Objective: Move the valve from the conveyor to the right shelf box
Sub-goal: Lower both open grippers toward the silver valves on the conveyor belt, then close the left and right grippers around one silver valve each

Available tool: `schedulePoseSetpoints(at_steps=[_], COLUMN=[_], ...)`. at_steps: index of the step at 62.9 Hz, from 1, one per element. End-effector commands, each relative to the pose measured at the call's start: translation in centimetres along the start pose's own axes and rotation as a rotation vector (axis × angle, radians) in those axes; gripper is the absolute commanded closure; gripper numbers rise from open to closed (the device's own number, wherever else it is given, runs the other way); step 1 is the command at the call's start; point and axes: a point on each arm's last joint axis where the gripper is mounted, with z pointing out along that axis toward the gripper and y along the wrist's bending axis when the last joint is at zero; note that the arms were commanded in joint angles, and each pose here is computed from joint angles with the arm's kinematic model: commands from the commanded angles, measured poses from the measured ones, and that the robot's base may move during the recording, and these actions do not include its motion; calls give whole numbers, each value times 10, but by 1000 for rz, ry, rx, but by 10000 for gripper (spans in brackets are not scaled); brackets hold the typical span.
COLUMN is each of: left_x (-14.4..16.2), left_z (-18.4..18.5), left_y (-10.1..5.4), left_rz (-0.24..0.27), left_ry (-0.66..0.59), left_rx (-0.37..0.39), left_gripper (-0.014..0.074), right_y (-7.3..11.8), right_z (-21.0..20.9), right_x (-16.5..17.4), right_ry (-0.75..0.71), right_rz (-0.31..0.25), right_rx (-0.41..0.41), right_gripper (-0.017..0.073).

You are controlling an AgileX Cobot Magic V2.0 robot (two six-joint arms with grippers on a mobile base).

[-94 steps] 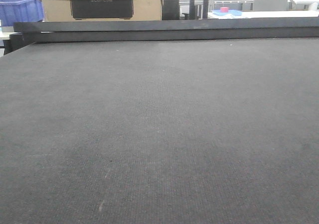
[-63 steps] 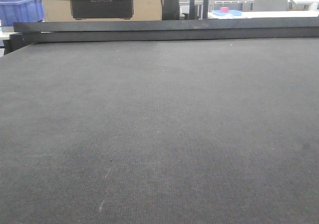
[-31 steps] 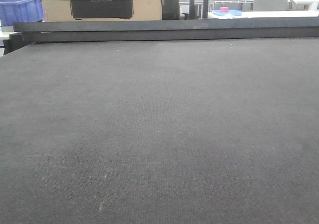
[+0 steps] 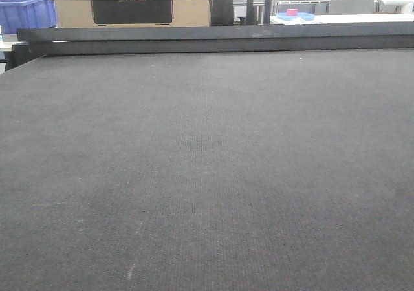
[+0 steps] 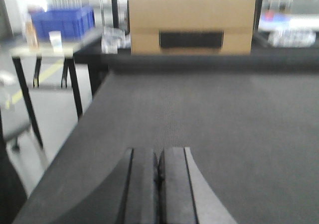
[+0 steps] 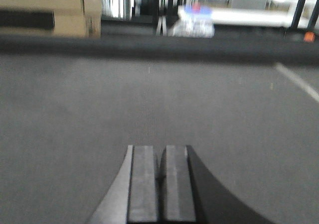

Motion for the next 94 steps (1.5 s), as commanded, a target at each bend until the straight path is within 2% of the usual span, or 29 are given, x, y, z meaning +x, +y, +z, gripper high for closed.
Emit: schedulePoseSetpoints(at_steps=[1,14,23,39,53,58,65,71,75,81,94], left_x=[-19,-49,-61,-60,-53,-52,-52,-53,-53,-53,-53], left_z=[14,65,100,149,164,166,167,167,167,167,167], left_y=[1,-4,-6,-8,-9,-10,-10,-10,-10,-10,-10], left_rz=[-3,-59,-67,-67,-70,-70,-70,-71,-71,-71,-71], left_ry=[123,423,592,698,745,749,740,728,728,728,728], left_rx=[-3,38,48,49,52,51,51,51,51,51,51], left_gripper=[705,705,705,705,705,705,705,705,705,705,705], right_y=[0,-1,-3,-5,-7,-7,-7,-8,-8,-8,-10], right_z=[16,65,105,164,192,198,206,211,214,221,242], right_x=[-17,-45,-56,-50,-37,-31,-23,-18,-14,-8,12], right_ry=[132,468,726,973,1128,1167,1202,1224,1238,1250,1290], right_rz=[6,14,22,34,42,35,37,37,36,38,45], right_rx=[-6,-29,-49,-64,-74,-83,-85,-87,-89,-87,-84], right_gripper=[722,722,722,722,708,640,428,202,100,34,32])
